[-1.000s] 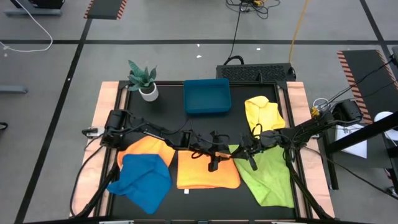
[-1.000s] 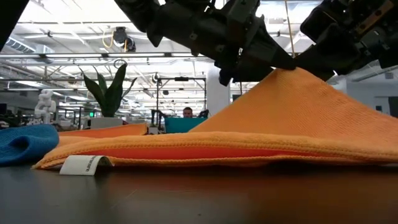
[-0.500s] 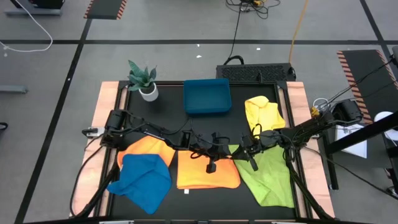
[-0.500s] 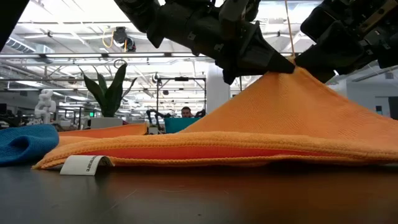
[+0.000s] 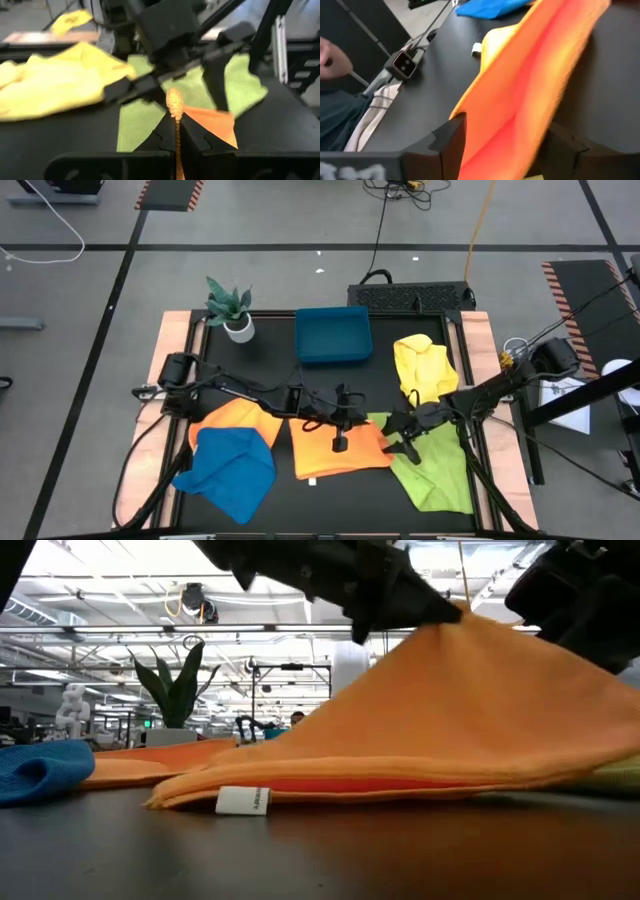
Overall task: Fold microfiber towels
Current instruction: Fold the right orange microfiber towel
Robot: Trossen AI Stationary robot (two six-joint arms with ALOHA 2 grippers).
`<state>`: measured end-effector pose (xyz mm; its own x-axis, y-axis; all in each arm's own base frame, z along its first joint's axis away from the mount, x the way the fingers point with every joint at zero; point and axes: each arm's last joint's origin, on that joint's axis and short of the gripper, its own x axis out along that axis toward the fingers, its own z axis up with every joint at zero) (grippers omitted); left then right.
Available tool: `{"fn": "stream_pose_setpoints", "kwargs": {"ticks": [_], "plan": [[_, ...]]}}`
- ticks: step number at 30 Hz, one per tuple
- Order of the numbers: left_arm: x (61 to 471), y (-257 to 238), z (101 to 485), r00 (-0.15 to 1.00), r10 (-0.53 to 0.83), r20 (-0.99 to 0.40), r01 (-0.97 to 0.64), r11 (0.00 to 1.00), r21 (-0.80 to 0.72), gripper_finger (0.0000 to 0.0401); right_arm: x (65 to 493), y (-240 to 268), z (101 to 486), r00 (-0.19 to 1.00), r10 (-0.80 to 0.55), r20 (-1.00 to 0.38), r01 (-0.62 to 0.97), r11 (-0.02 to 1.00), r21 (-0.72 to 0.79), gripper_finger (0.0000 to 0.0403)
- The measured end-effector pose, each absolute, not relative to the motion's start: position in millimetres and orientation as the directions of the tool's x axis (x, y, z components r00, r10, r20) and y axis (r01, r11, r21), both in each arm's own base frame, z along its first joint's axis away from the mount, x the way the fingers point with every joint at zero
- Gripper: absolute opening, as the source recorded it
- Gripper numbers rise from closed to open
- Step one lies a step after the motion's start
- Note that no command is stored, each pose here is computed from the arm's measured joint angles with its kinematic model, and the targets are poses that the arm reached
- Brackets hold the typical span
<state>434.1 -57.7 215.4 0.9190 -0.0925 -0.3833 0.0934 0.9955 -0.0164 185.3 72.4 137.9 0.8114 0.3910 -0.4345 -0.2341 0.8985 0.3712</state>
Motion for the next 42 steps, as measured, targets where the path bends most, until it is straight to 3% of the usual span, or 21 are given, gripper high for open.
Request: {"fn": "stream_pose_setpoints", "kwargs": {"ticks": [7,22,28,35,42], "plan": [[425.3,-56.3,224.4,0.902,0.004,-0.431,0.007,1.0,0.024,0.0003,179.7,83.1,135.4,0.778,0.436,-0.453,-0.266,0.881,0.39,0.0214],[420.0,-56.7,235.9,0.908,0.036,-0.418,-0.025,0.999,0.033,0.0003,168.9,91.0,121.5,0.727,0.474,-0.496,-0.246,0.855,0.457,0.0211],[420.0,-55.7,235.9,0.908,0.054,-0.416,-0.04,0.998,0.041,0.0006,168.6,97.7,127.3,0.742,0.508,-0.437,-0.305,0.836,0.456,0.021],[420.0,-55.7,235.9,0.907,0.054,-0.417,-0.043,0.998,0.036,0.0008,172.0,92.8,128.6,0.837,0.348,-0.423,-0.154,0.891,0.428,0.021],[420.0,-55.7,235.8,0.907,0.054,-0.417,-0.043,0.998,0.036,0.0006,172.3,92.0,128.4,0.846,0.322,-0.424,-0.136,0.901,0.413,0.0204]]}}
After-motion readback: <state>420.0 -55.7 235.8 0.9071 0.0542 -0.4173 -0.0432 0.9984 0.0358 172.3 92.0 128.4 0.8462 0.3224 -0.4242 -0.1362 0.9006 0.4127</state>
